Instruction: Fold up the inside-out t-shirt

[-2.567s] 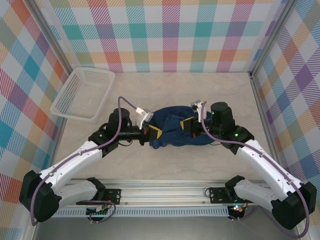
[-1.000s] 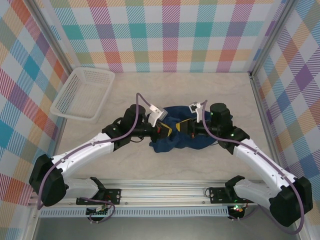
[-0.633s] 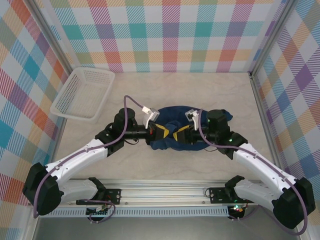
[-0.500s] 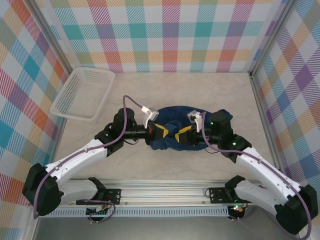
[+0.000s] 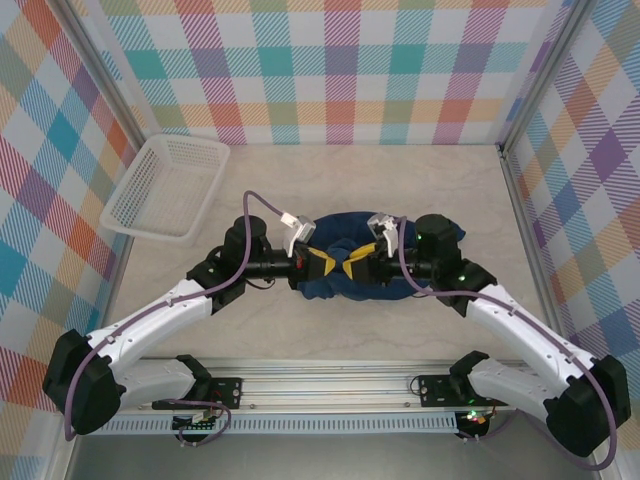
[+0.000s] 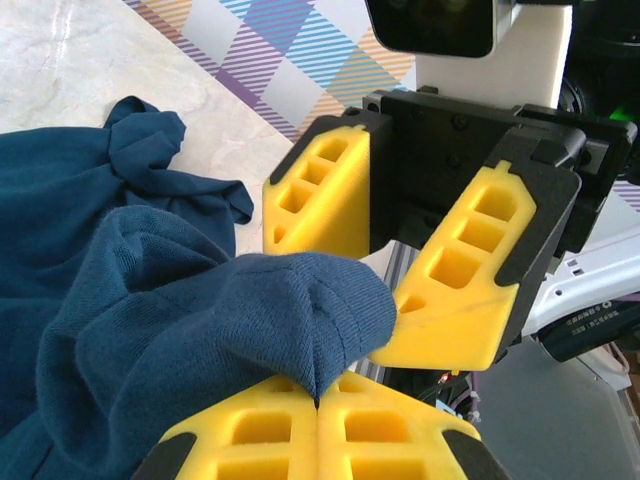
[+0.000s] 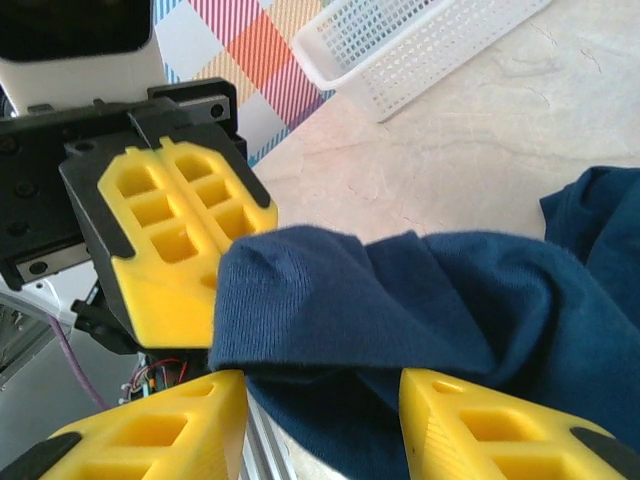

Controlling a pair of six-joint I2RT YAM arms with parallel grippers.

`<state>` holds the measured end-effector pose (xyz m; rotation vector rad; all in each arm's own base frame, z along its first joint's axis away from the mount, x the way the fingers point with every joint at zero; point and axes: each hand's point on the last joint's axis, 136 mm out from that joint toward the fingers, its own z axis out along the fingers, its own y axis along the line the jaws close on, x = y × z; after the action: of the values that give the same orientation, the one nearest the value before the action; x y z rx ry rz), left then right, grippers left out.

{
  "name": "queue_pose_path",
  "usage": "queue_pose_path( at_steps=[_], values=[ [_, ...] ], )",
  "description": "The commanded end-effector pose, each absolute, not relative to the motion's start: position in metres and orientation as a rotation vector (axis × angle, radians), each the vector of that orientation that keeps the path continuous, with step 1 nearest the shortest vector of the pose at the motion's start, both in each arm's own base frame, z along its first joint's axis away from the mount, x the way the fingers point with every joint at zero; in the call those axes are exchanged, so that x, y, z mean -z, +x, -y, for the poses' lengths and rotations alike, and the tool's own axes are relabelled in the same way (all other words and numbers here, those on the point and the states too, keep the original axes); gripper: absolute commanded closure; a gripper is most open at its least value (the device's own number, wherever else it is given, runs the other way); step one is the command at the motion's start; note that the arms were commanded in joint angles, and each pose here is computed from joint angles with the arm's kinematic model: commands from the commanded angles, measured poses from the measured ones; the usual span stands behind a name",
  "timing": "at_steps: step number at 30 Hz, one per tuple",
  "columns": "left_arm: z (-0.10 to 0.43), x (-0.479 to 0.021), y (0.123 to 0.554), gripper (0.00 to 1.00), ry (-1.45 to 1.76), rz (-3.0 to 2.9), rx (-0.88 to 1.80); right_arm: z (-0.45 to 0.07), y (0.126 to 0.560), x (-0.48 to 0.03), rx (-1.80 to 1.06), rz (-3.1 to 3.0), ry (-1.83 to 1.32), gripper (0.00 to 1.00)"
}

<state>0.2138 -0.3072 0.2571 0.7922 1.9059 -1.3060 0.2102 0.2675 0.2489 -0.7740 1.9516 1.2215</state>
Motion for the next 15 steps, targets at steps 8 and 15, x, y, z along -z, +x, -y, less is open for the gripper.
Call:
queue_pose_path(
  at_steps=[8, 15],
  values=[
    [0.3045, -0.2575, 0.2103, 1.0, 0.819, -1.892, 1.308, -0.2829, 0.2085, -0.2851, -1.306, -1.792, -0.857, 0.56],
    [0.3044, -0.2568, 0.2106, 1.0, 0.816, -1.895, 1.306, -0.287, 0.2082, -0.2837, -1.346, -1.793, -0.864, 0.7]
  ],
)
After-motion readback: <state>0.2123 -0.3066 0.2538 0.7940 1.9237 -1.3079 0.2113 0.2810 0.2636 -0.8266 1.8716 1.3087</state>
